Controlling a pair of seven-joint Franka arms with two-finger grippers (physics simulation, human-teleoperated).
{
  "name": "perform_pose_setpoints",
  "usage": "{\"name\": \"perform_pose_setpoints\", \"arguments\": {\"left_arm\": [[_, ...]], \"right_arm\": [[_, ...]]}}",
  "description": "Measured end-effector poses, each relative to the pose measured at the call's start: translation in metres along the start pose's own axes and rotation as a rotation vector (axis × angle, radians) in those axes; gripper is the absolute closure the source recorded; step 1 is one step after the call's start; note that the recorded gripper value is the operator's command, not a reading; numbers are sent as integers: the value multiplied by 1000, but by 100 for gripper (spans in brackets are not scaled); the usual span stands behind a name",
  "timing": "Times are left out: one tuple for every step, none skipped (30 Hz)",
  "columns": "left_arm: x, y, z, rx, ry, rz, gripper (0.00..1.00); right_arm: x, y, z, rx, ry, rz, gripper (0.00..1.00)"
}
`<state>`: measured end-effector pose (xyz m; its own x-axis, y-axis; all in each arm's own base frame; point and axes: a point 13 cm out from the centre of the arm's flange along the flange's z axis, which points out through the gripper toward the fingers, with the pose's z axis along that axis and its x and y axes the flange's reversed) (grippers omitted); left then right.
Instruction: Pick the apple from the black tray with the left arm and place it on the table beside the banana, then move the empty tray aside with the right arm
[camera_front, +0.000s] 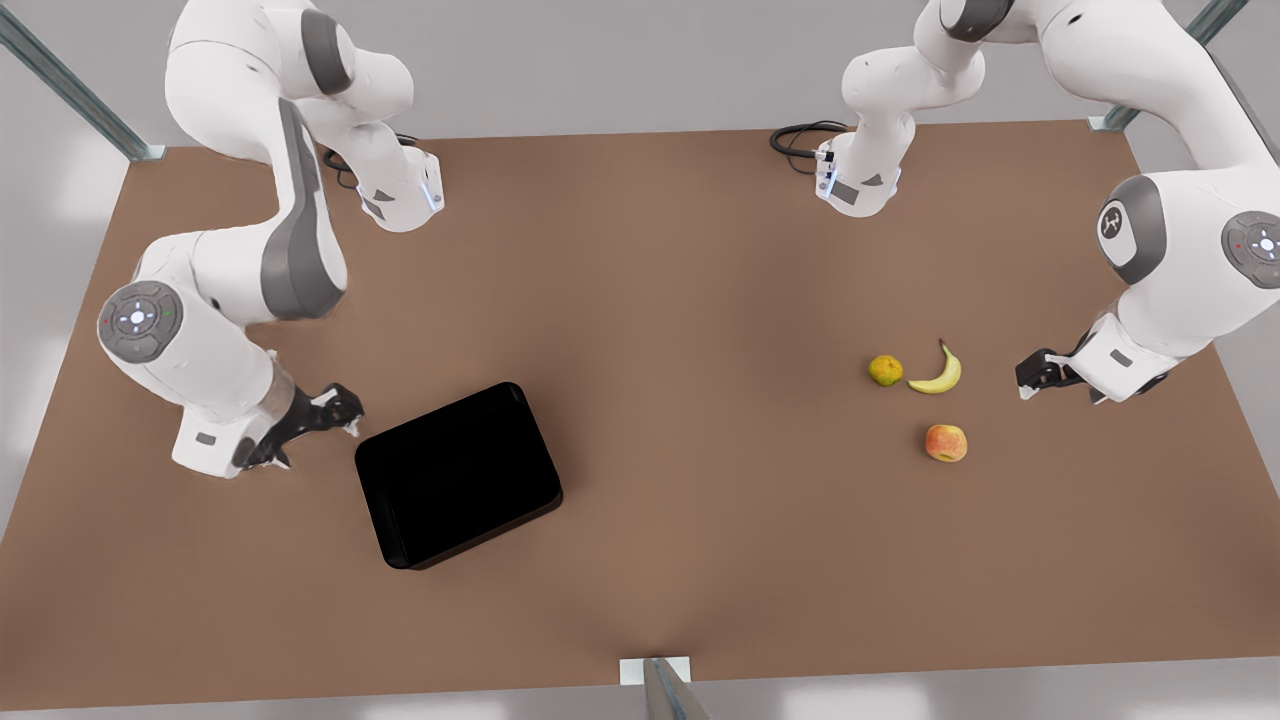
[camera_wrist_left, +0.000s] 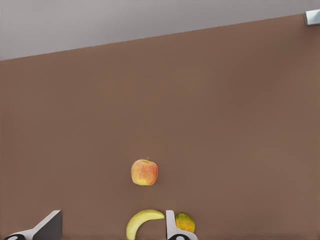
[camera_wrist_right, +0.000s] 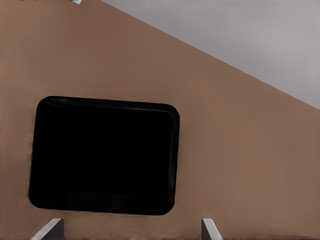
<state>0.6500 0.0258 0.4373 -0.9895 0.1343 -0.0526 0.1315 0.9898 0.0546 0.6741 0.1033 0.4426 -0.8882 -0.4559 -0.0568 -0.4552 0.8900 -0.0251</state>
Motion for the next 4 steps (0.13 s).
{"name": "perform_pose_setpoints", "arguments": {"left_arm": [[0,0,0,0,1,0,0],[0,0,0,0,1,0,0],[0,0,0,0,1,1,0],[0,0,0,0,2,1,0]], "right_arm": [[6,2,-8,-2,7,-8,0],[11,3,-11,-4,18,-16,0],[14,4,-12,-7,30,-22,0],[18,5,-12,-8,42,-28,0]]}}
